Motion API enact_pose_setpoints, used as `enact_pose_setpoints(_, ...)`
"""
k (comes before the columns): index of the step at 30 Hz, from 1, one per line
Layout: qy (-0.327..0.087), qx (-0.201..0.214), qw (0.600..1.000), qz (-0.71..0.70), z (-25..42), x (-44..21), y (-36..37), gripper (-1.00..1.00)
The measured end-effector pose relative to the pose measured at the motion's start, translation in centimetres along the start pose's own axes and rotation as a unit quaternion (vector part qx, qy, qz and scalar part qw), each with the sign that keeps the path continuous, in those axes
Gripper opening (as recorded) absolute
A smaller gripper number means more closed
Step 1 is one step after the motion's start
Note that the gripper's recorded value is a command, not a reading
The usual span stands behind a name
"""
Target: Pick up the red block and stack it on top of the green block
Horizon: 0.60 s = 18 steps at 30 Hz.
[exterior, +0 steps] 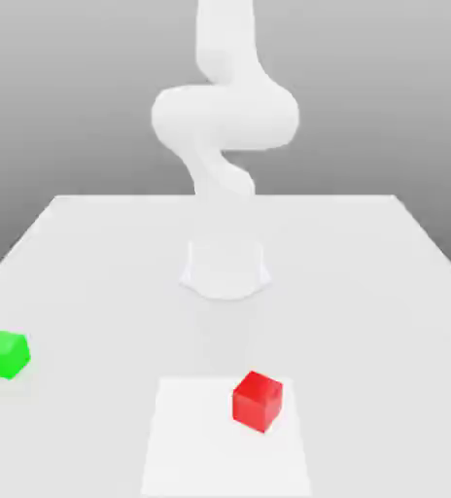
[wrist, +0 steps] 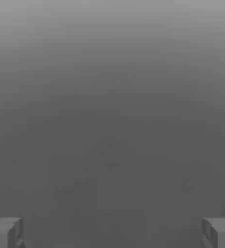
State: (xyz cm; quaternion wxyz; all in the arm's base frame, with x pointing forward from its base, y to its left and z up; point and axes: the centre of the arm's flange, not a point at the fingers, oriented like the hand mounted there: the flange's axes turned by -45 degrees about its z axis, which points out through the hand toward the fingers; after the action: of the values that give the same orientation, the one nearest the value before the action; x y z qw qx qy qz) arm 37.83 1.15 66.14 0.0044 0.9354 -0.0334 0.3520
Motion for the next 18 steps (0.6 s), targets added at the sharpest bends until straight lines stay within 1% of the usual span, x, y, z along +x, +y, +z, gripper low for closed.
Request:
enact_pose_setpoints(5, -0.091, -0.036, 0.994, 0.055, 12.6, -4.4, -1.5, 0.00)
enact_pose_setpoints(10, -0.179, -0.063, 0.975, 0.114, 22.8, -11.7, -1.8, 0.00)
enact_pose_setpoints(14, -0.253, -0.082, 0.949, 0.168, 29.3, -19.7, -1.9, 0.00)
enact_pose_setpoints(18, -0.320, -0.092, 0.917, 0.219, 33.0, -27.8, -2.5, 0.00)
